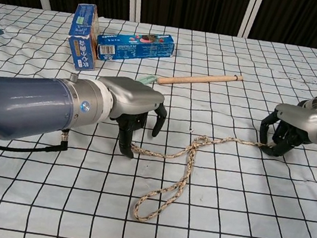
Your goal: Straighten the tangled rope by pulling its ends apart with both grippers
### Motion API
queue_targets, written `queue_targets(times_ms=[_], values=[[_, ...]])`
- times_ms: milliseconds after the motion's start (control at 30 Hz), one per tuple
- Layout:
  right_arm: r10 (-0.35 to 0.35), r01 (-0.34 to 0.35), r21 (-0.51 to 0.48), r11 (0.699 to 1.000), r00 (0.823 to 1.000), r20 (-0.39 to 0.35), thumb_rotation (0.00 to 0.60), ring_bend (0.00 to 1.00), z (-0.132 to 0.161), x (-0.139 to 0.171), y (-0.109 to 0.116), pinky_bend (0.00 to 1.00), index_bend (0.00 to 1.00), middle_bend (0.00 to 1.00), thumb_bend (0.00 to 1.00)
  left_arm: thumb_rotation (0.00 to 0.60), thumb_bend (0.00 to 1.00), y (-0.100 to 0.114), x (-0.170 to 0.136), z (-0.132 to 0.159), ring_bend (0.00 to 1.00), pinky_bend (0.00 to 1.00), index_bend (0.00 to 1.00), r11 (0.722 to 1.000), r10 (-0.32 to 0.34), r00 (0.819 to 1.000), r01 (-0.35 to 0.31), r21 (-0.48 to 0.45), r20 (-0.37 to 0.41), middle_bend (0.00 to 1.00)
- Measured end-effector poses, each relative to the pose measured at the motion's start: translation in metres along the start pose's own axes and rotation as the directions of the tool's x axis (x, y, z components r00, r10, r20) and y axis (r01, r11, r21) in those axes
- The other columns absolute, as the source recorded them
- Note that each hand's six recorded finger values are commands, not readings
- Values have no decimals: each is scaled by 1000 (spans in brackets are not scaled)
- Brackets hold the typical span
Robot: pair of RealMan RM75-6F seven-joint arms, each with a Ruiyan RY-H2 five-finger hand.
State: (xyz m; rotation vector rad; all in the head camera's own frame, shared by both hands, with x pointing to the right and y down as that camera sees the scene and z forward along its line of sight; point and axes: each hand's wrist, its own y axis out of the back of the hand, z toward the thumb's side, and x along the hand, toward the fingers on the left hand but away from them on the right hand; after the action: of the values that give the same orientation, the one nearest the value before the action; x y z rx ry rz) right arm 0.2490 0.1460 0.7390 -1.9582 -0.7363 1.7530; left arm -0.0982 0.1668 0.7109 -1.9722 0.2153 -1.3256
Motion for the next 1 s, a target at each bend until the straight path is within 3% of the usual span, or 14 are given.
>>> queue_targets(times_ms=[533, 1000], values=[[-8, 8, -13, 1000, 1000, 4, 600, 1000, -3, 1, 3, 1000, 639, 898, 397, 600, 302, -4, 6, 8, 804, 729, 523, 1000, 13, 1000, -13, 19, 18, 927], [-9, 9, -14, 1000, 1000, 6, 600, 1000, -6, 0, 3, 1000, 640, 898, 398, 600, 306, -8, 9, 7, 804, 729, 536, 1000, 14, 1000, -14, 28, 5, 926]])
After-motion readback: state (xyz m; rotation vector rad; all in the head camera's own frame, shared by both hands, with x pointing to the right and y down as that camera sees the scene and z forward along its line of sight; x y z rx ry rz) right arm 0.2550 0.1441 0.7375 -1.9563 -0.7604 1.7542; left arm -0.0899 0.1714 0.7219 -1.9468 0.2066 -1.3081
